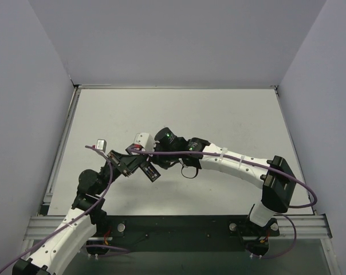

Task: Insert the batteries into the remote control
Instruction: Pick up the battery cover at the center of the board.

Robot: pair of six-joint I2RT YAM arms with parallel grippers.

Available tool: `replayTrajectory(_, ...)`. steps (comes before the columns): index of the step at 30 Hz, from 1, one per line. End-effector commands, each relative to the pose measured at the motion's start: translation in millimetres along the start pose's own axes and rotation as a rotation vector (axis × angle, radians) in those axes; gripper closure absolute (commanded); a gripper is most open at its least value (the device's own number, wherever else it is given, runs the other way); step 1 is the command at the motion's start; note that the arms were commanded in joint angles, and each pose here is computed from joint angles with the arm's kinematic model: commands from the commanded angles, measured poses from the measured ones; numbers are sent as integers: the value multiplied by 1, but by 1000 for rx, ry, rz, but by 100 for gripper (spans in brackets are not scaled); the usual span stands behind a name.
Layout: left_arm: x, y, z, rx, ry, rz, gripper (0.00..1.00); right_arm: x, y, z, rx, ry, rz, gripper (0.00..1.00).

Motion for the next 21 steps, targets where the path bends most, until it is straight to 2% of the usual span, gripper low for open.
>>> replayTrajectory(1, 1, -9, -27, -107, -88, 46, 100, 22, 14, -18, -98, -115, -51, 100)
replayTrajectory(2, 1, -8, -22, -117, -73, 39, 100, 27, 11, -28, -133, -138, -55, 100)
replayTrajectory(6, 1, -1, 6, -166, 10, 9, 100, 53, 10, -46, -260, -193, -105, 88)
replayTrajectory(7, 0, 2, 11, -169, 23, -6, 100, 63, 11, -49, -304, -208, -126, 76)
replayTrajectory(9, 1, 4, 24, -181, 43, -19, 100, 74, 10, -51, -341, -215, -146, 58)
replayTrajectory(10, 2, 6, 28, -182, 47, -28, 100, 83, 4, -56, -398, -228, -155, 45)
replayTrajectory(12, 2, 8, 31, -195, 38, -40, 100, 92, -2, -57, -460, -221, -167, 34)
replayTrajectory(13, 2, 10, 35, -199, 48, -52, 100, 103, -11, -64, -510, -246, -166, 24)
replayTrajectory(16, 1, 16, 43, -237, 86, -74, 100, 113, -47, -67, -692, -251, -118, 7)
replayTrajectory(19, 1, 21, 55, -276, 145, -94, 100, 115, -82, -58, -817, -244, -45, 5)
replayTrajectory(21, 1, 25, 62, -291, 187, -103, 100, 116, -119, -53, -902, -290, 62, 5)
Point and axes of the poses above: each gripper's point midway between its finger pads, its own x axis back along the fingers, its own z axis along the line the jaws close on, y = z × x, the point moved 2 cm from there along x, back along the fingers, and after that the axes turned 11 degrees about x, right-handed, at the moved point
